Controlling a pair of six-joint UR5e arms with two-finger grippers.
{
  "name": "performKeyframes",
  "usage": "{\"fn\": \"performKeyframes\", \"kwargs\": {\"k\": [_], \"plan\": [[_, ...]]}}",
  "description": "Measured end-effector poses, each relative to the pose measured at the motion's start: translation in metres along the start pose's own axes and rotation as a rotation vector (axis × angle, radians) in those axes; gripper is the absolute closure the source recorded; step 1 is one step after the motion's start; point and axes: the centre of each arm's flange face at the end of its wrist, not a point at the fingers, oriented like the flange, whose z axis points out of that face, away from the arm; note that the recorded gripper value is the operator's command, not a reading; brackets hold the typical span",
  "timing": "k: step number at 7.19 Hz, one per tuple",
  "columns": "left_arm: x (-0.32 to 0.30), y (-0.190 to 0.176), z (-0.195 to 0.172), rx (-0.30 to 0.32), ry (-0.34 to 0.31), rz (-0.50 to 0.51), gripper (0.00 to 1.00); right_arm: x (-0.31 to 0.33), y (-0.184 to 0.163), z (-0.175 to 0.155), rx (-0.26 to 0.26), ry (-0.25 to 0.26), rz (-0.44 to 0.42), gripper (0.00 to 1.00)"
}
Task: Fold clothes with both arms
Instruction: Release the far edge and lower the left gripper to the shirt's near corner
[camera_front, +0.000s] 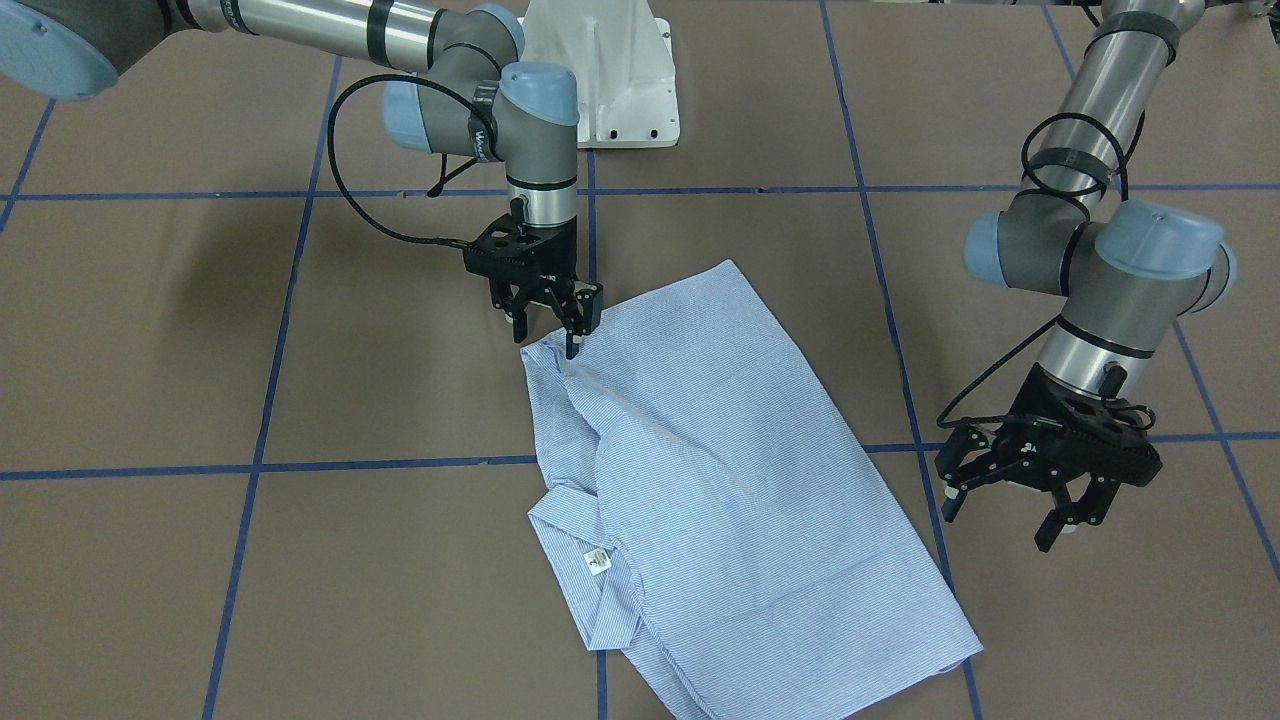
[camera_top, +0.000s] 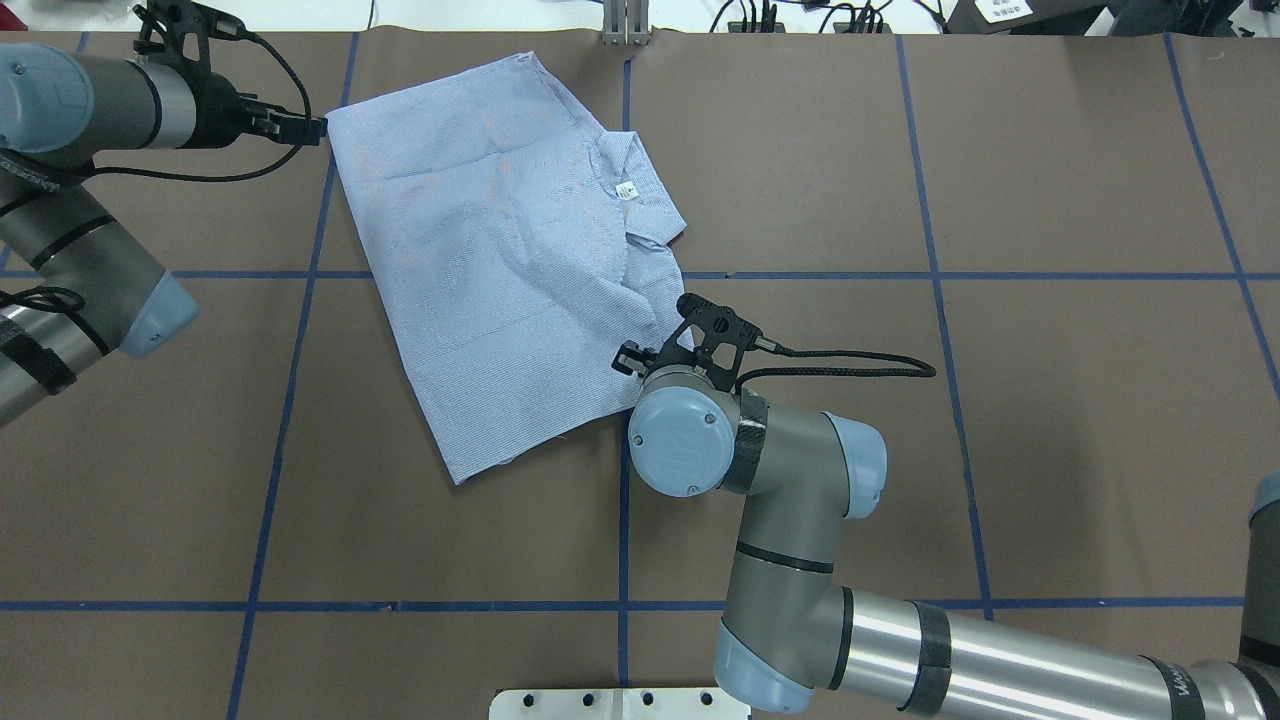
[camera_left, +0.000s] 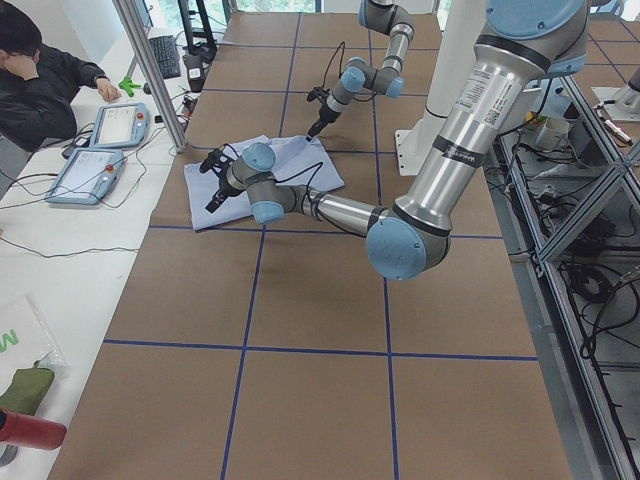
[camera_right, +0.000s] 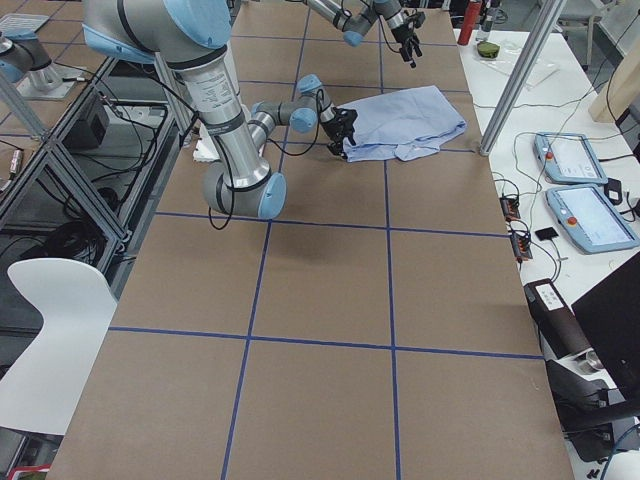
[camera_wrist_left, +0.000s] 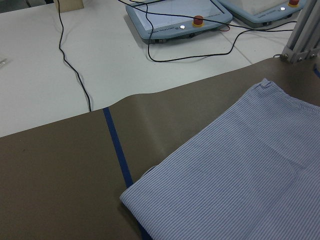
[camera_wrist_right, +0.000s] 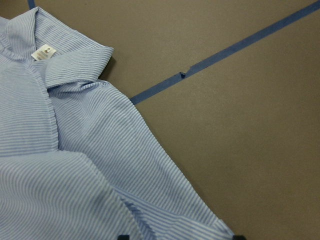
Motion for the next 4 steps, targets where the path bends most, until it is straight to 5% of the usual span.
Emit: {"fn": "performKeyframes", "kwargs": {"k": [3,4], "plan": [[0.0021,-0.0017,-0.0027,0.005,0.005,0.002,0.0,-0.0068,0.0024,0.0002,0.002,-0.003,-0.021,1.0],[0.0027,-0.0026,-0.0037,0.007,0.007,0.002,0.0,-0.009,0.0036,0.002,0.002,0.0,-0.024,1.0]]}}
